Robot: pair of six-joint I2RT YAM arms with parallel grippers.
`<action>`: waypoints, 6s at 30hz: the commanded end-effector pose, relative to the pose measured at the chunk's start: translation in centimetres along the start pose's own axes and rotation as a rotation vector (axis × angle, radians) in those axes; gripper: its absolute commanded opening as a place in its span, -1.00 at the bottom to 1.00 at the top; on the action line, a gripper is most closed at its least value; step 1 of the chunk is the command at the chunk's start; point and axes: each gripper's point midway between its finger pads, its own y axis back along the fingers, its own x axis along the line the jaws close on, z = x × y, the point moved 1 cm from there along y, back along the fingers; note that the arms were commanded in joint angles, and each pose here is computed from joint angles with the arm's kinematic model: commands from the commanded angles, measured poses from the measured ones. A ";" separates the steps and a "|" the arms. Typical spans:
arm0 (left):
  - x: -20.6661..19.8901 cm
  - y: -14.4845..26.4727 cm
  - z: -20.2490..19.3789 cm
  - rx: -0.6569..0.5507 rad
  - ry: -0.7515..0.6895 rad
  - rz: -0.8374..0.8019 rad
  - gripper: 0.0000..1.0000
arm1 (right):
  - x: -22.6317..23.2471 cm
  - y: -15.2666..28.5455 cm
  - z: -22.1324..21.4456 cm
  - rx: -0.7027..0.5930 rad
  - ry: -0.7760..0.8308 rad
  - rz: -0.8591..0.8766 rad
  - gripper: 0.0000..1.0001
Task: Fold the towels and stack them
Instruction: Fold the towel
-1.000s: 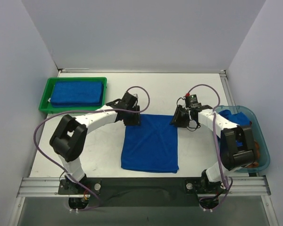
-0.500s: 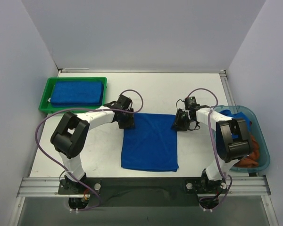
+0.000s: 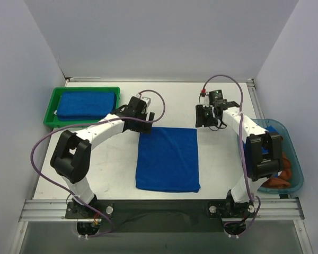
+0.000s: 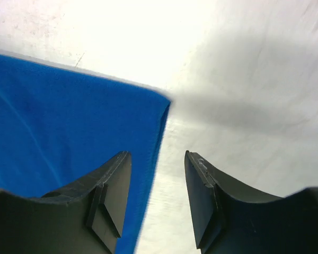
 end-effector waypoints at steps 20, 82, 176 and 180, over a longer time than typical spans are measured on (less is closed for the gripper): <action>2.5 -6.5 4.4 0.081 -0.307 -0.002 0.48 | -0.2 -4.8 1.6 0.194 0.463 0.106 -0.14; 5.4 -8.5 -2.1 0.294 -0.291 0.100 -0.26 | -2.2 -7.1 -1.8 0.385 0.589 -0.022 -0.99; 3.6 -1.3 19.4 -0.600 -0.162 0.250 -1.00 | -2.1 -0.9 14.0 -0.303 0.658 -0.227 -1.00; 3.8 -1.5 18.5 -0.587 -0.162 0.233 -1.00 | -2.1 -1.2 13.7 -0.307 0.650 -0.219 -1.00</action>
